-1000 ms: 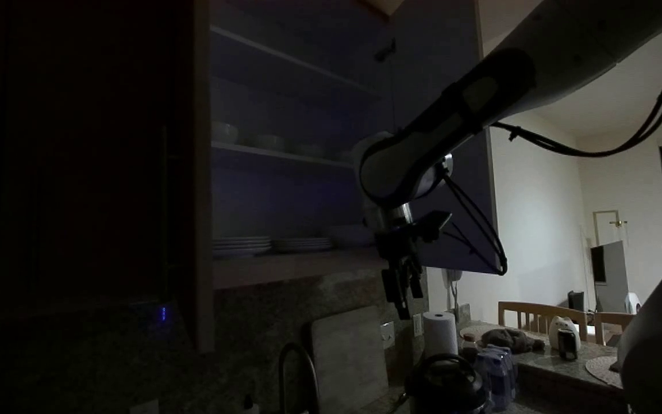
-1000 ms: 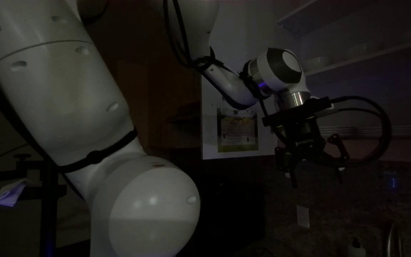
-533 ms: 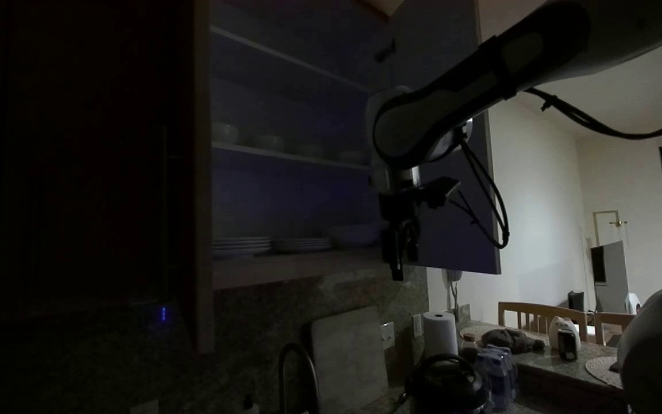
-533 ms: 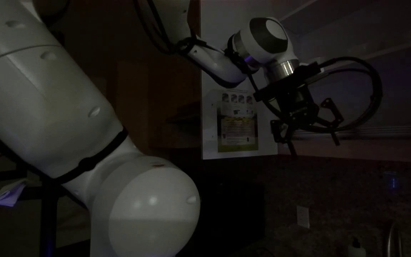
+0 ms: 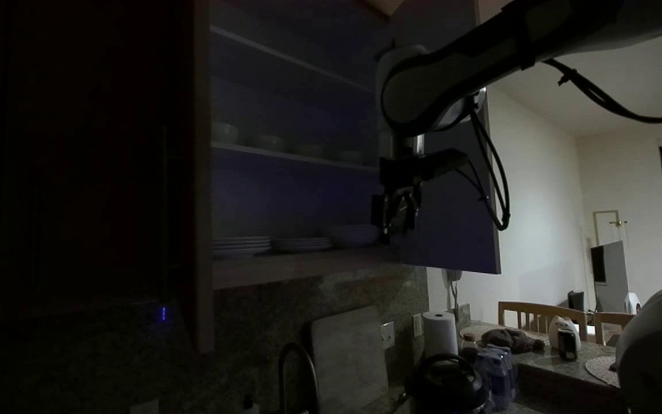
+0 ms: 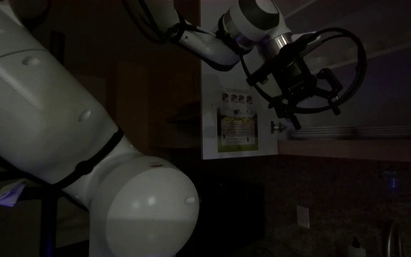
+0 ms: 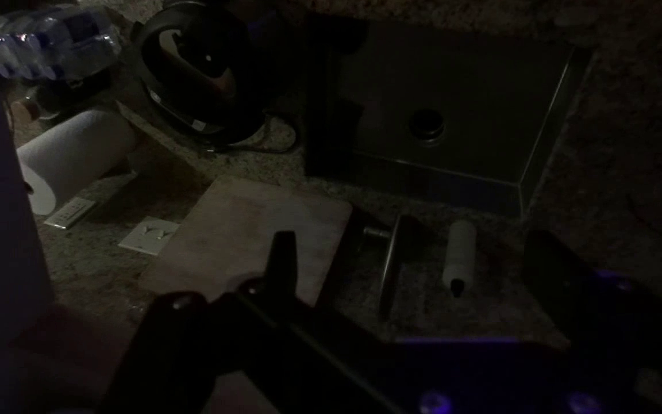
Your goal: Close the right cabinet door
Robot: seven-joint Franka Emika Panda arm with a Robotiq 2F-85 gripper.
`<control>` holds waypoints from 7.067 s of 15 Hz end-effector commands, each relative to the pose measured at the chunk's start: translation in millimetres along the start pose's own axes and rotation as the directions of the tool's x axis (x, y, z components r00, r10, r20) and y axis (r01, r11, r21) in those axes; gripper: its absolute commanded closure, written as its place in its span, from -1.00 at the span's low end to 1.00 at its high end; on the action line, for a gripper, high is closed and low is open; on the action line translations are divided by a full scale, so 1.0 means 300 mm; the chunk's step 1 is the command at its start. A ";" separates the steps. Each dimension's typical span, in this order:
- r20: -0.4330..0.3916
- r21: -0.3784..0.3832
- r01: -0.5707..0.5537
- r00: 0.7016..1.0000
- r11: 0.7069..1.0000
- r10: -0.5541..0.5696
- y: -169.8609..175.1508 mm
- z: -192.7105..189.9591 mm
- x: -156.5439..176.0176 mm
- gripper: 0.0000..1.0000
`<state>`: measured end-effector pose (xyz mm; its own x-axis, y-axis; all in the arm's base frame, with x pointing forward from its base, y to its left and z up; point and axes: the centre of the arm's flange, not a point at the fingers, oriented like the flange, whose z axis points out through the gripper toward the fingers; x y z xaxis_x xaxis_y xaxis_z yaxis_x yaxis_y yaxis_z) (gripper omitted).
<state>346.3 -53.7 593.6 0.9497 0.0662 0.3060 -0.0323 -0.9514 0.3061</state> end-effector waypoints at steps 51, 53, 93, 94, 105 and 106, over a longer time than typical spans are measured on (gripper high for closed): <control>-0.467 -0.027 -0.874 0.441 0.486 0.767 0.325 -0.233 -0.289 -1.00; -0.464 -0.048 -0.867 0.460 0.496 0.757 0.303 -0.227 -0.277 -1.00; -0.406 -0.038 -0.911 0.389 0.410 0.827 0.663 -0.408 -0.420 0.81; -0.404 -0.035 -0.908 0.394 0.417 0.825 0.666 -0.410 -0.428 0.83; -0.426 0.010 -0.928 0.332 0.371 0.842 0.702 -0.441 -0.455 0.84; -0.425 0.024 -0.929 0.325 0.370 0.845 0.716 -0.450 -0.462 0.84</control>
<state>170.2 -210.9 723.7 0.1648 -0.6383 0.7519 -0.8952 -0.4168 -0.1576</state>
